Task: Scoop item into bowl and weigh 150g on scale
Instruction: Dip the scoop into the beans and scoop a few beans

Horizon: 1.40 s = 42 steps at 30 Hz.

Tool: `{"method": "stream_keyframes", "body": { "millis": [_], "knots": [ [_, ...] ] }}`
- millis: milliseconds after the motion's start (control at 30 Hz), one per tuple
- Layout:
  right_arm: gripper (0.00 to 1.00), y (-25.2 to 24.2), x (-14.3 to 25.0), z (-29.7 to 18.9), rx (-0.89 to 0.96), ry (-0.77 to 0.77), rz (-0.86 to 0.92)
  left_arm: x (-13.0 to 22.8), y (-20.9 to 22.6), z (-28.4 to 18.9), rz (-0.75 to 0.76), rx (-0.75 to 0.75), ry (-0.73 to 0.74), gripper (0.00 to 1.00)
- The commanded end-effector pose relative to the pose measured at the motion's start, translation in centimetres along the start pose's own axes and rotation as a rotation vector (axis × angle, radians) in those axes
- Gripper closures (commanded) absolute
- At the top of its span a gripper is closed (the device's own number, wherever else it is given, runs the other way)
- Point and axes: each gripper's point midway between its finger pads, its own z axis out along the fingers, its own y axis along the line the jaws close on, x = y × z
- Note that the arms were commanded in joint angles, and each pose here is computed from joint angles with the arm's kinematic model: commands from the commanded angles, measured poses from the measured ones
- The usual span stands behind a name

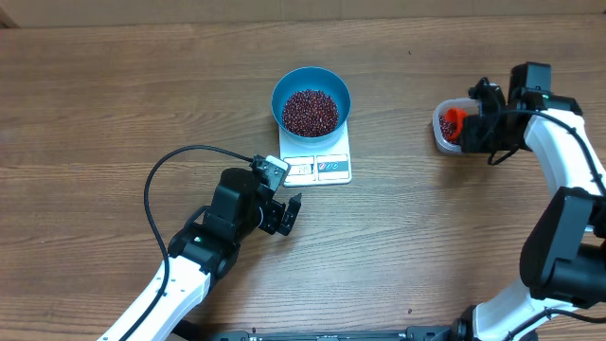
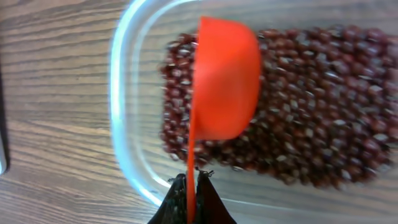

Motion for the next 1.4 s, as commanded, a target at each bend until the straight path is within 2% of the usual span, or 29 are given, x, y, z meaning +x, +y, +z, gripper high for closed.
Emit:
{"method": "stream_keyframes", "body": {
  "millis": [0, 433, 700, 1067, 1367],
  "knots": [
    [0.96, -1.9, -0.2, -0.6, 0.009, -0.019, 0.085, 0.2, 0.2, 0.2, -0.006, -0.011, 0.008, 0.01],
    [0.96, 0.2, -2.7, -3.7, -0.207, -0.113, 0.115, 0.2, 0.2, 0.2, -0.006, -0.011, 0.008, 0.0],
    [0.96, 0.2, -3.0, -6.3, -0.249, -0.119, 0.113, 0.2, 0.2, 0.2, -0.006, -0.011, 0.008, 0.0],
    [0.96, 4.1, -3.5, -8.3, -0.478, -0.166, 0.065, 0.2, 0.2, 0.2, -0.006, -0.011, 0.008, 0.01],
    [0.96, 7.4, -3.9, -10.6, -0.55, -0.209, 0.005, 0.2, 0.2, 0.2, -0.006, -0.011, 0.008, 0.0]
  ]
}}
